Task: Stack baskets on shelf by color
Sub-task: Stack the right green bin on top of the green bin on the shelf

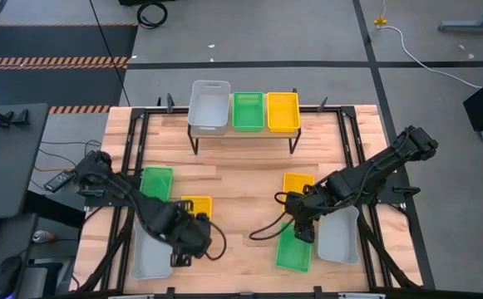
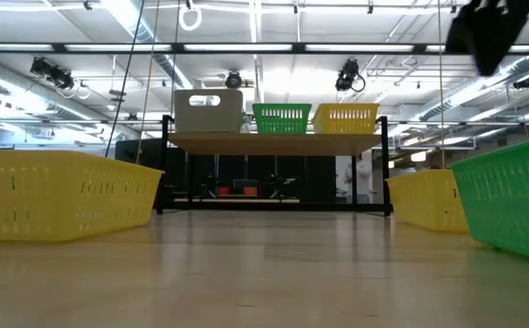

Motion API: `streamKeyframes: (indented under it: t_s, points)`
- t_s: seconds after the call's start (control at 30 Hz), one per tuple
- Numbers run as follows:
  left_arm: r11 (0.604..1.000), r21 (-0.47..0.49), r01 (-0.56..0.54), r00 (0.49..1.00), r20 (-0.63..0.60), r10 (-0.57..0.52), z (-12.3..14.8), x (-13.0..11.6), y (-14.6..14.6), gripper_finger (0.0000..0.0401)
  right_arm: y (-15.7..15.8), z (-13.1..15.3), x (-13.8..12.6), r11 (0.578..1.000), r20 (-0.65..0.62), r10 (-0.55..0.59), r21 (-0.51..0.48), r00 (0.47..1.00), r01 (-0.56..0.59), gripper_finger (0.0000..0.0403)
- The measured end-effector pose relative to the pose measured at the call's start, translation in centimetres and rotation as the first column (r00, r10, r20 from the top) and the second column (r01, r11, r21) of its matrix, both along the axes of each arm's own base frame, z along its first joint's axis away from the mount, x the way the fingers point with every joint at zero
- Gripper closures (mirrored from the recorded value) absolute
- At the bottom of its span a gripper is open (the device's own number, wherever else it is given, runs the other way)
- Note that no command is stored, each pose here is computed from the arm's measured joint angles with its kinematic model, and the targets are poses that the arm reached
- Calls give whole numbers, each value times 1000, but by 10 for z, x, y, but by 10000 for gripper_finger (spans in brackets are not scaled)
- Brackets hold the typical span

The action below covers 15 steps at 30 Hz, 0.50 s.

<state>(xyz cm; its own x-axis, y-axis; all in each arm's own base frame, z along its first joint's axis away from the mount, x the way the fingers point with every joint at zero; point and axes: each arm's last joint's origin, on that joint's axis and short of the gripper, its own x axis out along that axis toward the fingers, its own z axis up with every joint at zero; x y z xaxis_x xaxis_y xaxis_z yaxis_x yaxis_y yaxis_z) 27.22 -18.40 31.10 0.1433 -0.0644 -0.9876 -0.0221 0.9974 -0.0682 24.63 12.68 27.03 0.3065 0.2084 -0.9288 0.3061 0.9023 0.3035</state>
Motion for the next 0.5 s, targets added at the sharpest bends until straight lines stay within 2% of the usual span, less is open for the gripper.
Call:
streamKeyframes:
  t_s: [0.23, 0.33, 0.5]
  points:
    - [999, -11, 48, 998, -29, -48, -39, -12, -19, 185, 25, -9, -9, 1000, -62, -26, 9, 998, 26, 124]
    - [999, -4, 45, 998, -42, -45, -50, -15, -21, 183, 30, -16, -13, 998, -100, -20, -61, 995, 14, 124]
    - [999, -43, 4, 1000, 6, -4, -54, -12, -25, 183, 25, -28, -19, 981, -208, -42, -195, 977, 1, 124]
